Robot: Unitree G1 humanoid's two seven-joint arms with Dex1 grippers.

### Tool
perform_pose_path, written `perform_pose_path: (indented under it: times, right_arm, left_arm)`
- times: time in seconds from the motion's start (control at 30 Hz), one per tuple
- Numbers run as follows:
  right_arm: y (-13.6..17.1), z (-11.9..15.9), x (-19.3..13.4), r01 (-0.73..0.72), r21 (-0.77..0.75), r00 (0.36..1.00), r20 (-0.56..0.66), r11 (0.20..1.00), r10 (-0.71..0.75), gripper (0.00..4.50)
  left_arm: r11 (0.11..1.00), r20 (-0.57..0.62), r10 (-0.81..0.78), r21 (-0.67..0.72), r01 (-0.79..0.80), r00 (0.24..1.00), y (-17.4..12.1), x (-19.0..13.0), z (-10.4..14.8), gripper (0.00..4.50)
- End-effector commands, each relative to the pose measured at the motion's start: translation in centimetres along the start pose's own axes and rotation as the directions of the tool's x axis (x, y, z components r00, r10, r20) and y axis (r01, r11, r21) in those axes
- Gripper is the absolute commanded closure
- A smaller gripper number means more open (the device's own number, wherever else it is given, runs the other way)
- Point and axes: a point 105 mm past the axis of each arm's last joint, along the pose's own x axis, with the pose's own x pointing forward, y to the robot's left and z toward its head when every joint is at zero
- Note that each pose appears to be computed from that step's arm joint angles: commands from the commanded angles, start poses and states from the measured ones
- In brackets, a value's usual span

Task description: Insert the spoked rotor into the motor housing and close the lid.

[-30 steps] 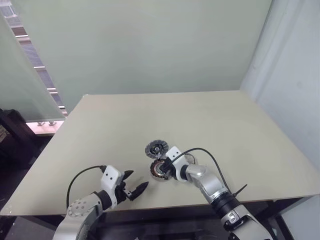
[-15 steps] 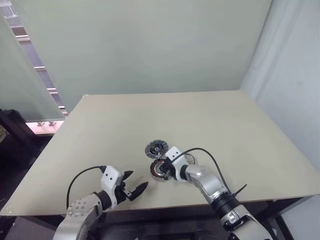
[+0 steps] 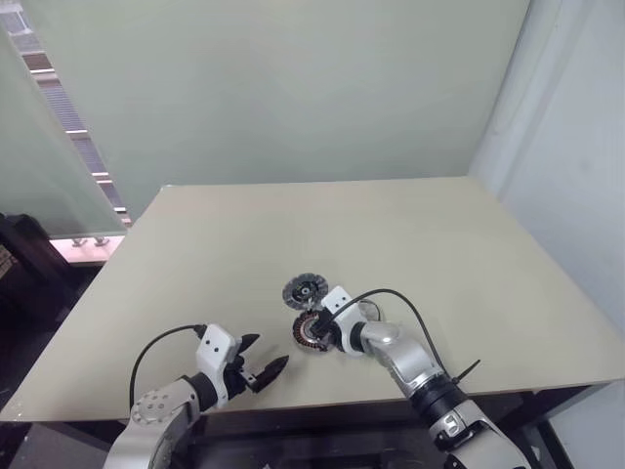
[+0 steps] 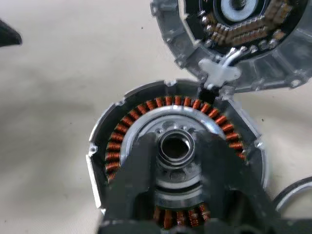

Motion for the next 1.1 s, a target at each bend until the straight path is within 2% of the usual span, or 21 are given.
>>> perform_pose_path:
  times: [0.03,0.2,0.3,0.4,0.73,0.77,0.9,0.97,1.1]
  right_arm:
    - [-0.2,0.9,-0.2,0.004,-0.005,1.0,0.018,1.0,-0.004,1.77]
    - [0.3,2.3,-0.6,-0.02,0.005,0.997,0.075,1.0,0.019,0.05]
    - [0.5,3.4,-0.8,-0.024,0.009,0.993,0.115,1.0,0.023,0.05]
    - [0.5,4.1,-1.2,-0.025,0.005,0.99,0.142,1.0,0.024,0.76]
    - [-0.1,3.0,-0.5,0.038,0.004,0.993,0.11,0.999,-0.038,4.25]
    - [-0.2,2.6,-0.3,0.049,-0.006,0.994,0.095,0.999,-0.048,4.46]
    - [-0.4,-0.1,0.6,0.066,-0.034,0.998,0.003,0.997,-0.066,4.46]
    - [-0.3,-0.5,0.6,0.068,-0.036,0.998,-0.001,0.997,-0.068,4.46]
    - [-0.5,1.7,0.0,0.071,-0.028,0.994,0.08,0.997,-0.069,4.46]
  left_arm:
    - [0.999,0.034,-0.008,0.036,0.006,0.999,0.0,0.1,1.1,0.0]
    - [0.999,0.032,-0.01,0.036,0.009,0.999,0.0,0.1,1.1,0.0]
    - [0.999,0.032,-0.011,0.036,0.01,0.999,0.0,0.1,1.1,0.0]
    - [0.999,0.032,-0.013,0.037,0.011,0.999,0.0,0.1,1.1,0.0]
    - [0.999,0.032,-0.012,0.041,0.011,0.999,0.0,0.2,1.3,0.0]
    - [0.999,0.033,-0.011,0.041,0.01,0.999,0.0,0.2,1.3,0.0]
    - [0.999,0.036,-0.008,0.042,0.007,0.999,-0.1,0.2,1.4,0.0]
    - [0.999,0.038,-0.005,0.042,0.004,0.999,-0.1,0.1,1.5,0.0]
    - [0.999,0.036,-0.001,0.039,0.0,0.999,-0.2,-0.1,1.3,0.0]
